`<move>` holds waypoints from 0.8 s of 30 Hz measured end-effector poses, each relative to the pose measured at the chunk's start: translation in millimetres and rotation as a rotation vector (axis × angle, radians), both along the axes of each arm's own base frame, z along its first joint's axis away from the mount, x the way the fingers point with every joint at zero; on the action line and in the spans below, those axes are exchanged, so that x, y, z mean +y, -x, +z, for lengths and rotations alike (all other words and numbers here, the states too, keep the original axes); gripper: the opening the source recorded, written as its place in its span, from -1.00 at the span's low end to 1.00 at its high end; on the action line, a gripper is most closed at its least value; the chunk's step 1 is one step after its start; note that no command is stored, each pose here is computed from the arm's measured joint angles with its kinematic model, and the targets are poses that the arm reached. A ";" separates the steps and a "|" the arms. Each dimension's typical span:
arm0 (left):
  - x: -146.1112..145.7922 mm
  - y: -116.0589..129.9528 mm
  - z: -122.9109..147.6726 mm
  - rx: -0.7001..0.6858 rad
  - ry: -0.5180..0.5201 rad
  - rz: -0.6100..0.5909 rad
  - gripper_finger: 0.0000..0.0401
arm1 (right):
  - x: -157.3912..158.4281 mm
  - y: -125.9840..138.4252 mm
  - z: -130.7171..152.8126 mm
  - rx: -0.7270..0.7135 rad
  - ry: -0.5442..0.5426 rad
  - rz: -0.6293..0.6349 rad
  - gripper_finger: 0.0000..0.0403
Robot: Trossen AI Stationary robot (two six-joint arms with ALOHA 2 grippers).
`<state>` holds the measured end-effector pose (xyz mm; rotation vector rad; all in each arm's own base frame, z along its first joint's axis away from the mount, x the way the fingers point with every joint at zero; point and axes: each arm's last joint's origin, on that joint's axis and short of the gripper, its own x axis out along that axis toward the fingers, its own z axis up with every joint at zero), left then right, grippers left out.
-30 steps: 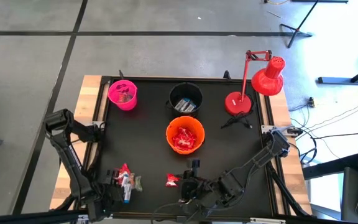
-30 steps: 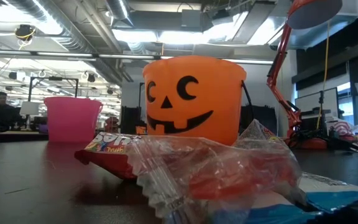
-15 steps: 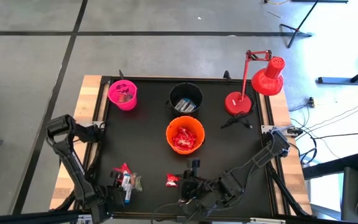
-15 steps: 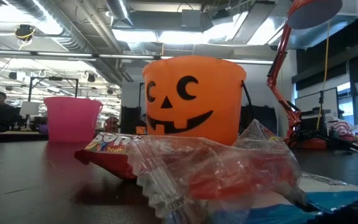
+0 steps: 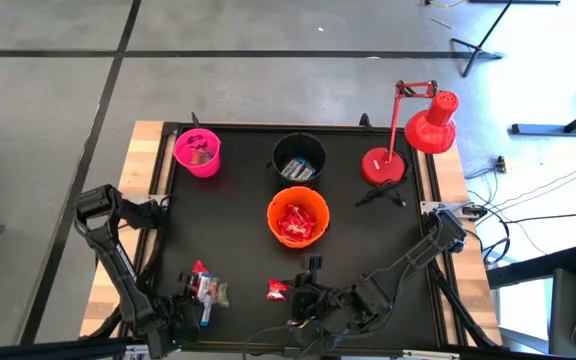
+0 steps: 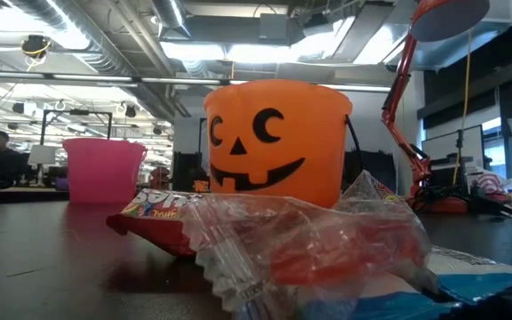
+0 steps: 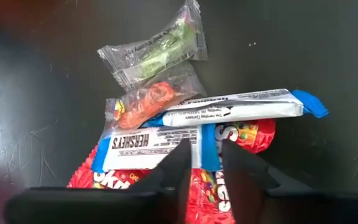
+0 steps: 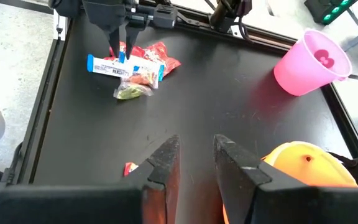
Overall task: Sort candy
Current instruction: Put the white chocolate into the black bucket
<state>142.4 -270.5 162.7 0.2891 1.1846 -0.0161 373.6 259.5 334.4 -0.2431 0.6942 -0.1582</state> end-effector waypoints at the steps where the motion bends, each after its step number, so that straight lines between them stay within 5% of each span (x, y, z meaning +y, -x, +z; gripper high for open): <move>1: -0.1 0.1 0.0 0.003 0.002 0.000 -0.70 | 0.0 0.0 0.0 0.000 0.000 0.000 -0.53; 5: -0.1 0.2 -0.1 0.005 0.005 0.005 -0.95 | 0.0 0.0 0.0 0.000 0.000 0.000 -0.53; 14: 0.1 0.2 2.0 0.006 0.000 0.008 -1.00 | 0.0 0.0 0.0 0.000 0.000 0.000 -0.53; 24: -16.4 -10.2 60.6 -0.095 -0.016 0.028 -1.00 | 0.0 0.0 0.0 -0.001 -0.002 -0.002 -0.53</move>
